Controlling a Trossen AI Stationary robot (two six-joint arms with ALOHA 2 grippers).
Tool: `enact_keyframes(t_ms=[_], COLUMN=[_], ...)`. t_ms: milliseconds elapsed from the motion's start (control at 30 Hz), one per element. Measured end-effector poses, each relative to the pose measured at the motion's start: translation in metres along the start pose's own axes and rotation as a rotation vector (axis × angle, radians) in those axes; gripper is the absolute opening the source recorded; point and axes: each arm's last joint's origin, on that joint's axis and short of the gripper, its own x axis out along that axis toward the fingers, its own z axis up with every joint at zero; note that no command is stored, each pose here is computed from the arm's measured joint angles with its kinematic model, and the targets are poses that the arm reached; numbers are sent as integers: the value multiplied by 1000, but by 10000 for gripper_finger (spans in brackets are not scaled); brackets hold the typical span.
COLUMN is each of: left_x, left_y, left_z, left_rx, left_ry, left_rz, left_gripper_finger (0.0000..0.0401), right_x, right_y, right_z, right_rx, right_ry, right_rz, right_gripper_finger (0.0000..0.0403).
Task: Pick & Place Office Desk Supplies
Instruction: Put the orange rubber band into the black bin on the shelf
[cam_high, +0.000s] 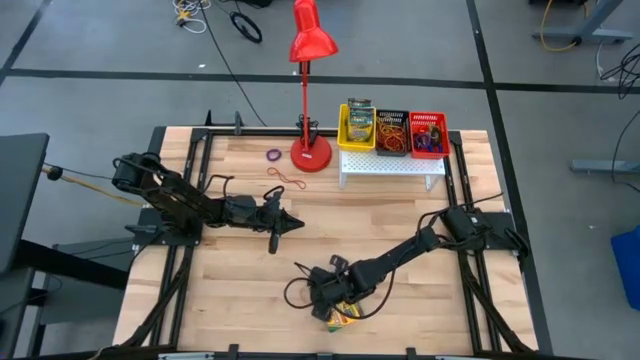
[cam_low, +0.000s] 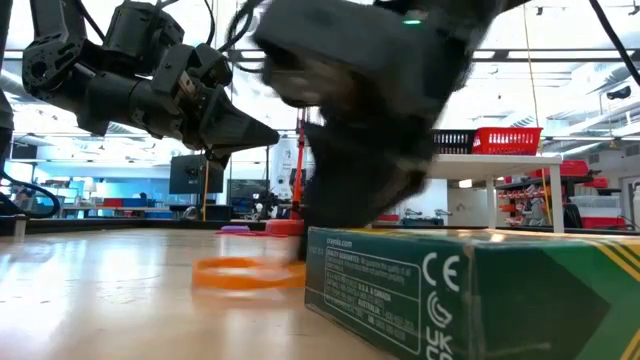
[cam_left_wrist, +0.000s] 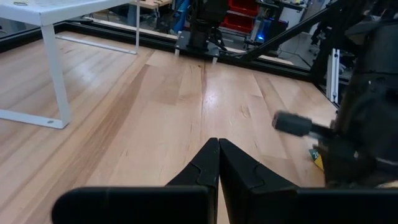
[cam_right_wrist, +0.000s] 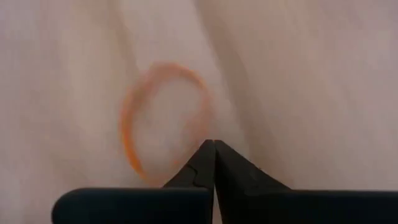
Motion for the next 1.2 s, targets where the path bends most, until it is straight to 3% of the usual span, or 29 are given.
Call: enact_keyframes(t_ms=[200,300,467,600,733,900,1200], left_x=[0,0,0,0,0,0,0], left_y=[0,0,0,0,0,0,0], left_z=[0,0,0,0,0,0,0], left_rx=[0,0,0,0,0,0,0], left_ry=[1,2,1,1,-1,-2,-3], left_rz=[0,1,1,0,2,7,8], left_gripper_finger=[11,11,11,11,11,11,11], right_x=[-29,-35,-25,-12,-4,6,7], right_y=[-11,-11,-1,-7,-7,-5,-8], right_z=[12,16,15,12,14,11,9], right_rx=[-7,-7,67,89,104,106,83], right_ry=[-29,-35,26,74,58,62,69], right_rz=[-77,-37,125,97,116,129,79], right_gripper_finger=[3,7,59,100,108,93,19])
